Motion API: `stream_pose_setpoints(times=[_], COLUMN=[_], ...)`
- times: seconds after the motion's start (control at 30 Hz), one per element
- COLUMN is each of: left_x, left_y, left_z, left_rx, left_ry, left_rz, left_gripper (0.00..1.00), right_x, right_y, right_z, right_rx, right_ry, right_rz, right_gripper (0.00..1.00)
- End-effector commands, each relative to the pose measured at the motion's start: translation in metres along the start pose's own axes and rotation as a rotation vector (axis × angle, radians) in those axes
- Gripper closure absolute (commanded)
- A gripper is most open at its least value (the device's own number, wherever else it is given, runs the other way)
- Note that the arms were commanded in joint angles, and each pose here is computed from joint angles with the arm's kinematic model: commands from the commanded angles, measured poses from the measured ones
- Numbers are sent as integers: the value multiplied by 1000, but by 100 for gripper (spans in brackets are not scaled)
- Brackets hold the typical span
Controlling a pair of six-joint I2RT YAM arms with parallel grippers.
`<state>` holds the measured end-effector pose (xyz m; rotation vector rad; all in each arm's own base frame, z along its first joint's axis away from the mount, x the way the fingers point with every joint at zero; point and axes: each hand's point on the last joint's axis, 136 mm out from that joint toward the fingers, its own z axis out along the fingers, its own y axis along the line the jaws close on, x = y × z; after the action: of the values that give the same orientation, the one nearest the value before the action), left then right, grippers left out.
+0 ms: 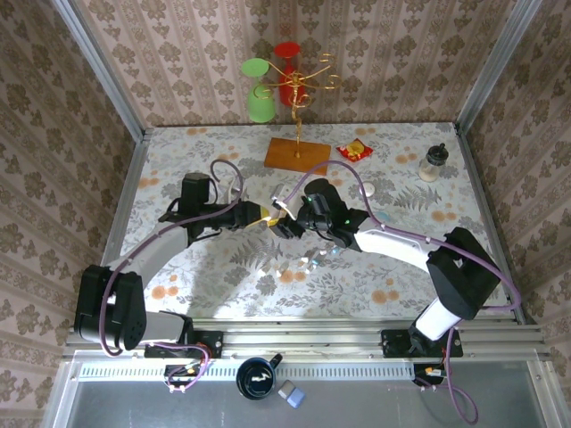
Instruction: Insert wireless bluetooth earbuds into charging case
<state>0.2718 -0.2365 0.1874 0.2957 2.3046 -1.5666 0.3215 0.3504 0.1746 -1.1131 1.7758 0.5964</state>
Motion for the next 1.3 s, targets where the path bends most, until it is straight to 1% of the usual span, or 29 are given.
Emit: stream_pose_setpoints(times=[0.0,0.03,0.1,0.17,0.2,0.23,0.27,0.3,0.37,0.43,0.47,0.53,0.6,0.7,0.73,0.77,0.8,0.9,1.07,1.2,1.27], left_x=[-9,-11,-17,-27,-32,-36,-38,-38,-33,-29,-27,-27,-19,-5,-3,7,8,4,6,11,13], left_y=[-6,-6,-10,-16,-18,-21,-27,-32,-47,-54,-56,-56,-63,-75,-76,-84,-87,-92,-100,-100,-94], left_z=[0,-1,-3,-7,-8,-10,-12,-13,-16,-18,-18,-10,-2,8,9,15,16,17,18,21,22], left_rx=[8,6,18,24,26,31,45,66,124,165,182,194,224,251,251,288,302,309,318,337,320], left_ry=[-31,-48,-98,-186,-227,-277,-326,-366,-446,-506,-517,-490,-464,-454,-455,-437,-431,-438,-450,-429,-431], left_rz=[105,133,212,330,386,456,540,622,811,933,968,972,1030,1177,1214,1246,1257,1245,1275,1276,1285], left_gripper=[85,86,85,82,77,76,77,79,84,88,92,95,96,95,95,97,100,100,100,100,100], right_x=[-19,-20,-23,-27,-31,-34,-33,-44,-49,-49,-50,-49,-48,-45,-45,-44,-43,-40,-36,-42,-48], right_y=[5,7,11,11,8,2,-2,-6,-15,-19,-21,-25,-26,-29,-28,-29,-29,-28,-29,-42,-49], right_z=[-19,-24,-35,-50,-56,-63,-65,-79,-89,-94,-97,-99,-100,-101,-101,-101,-101,-101,-98,-100,-104], right_rx=[-23,-41,-88,-137,-143,-145,-152,-154,-151,-146,-138,-127,-117,-100,-101,-96,-93,-87,-77,-17,15], right_ry=[-58,-68,-96,-135,-159,-187,-198,-240,-262,-267,-269,-270,-265,-259,-260,-262,-259,-259,-251,-277,-305], right_rz=[-23,-20,-2,42,69,107,152,181,244,273,279,292,296,308,306,304,301,277,236,274,304], right_gripper=[25,18,11,10,9,9,9,9,9,10,10,10,10,10,10,10,10,9,8,8,8])
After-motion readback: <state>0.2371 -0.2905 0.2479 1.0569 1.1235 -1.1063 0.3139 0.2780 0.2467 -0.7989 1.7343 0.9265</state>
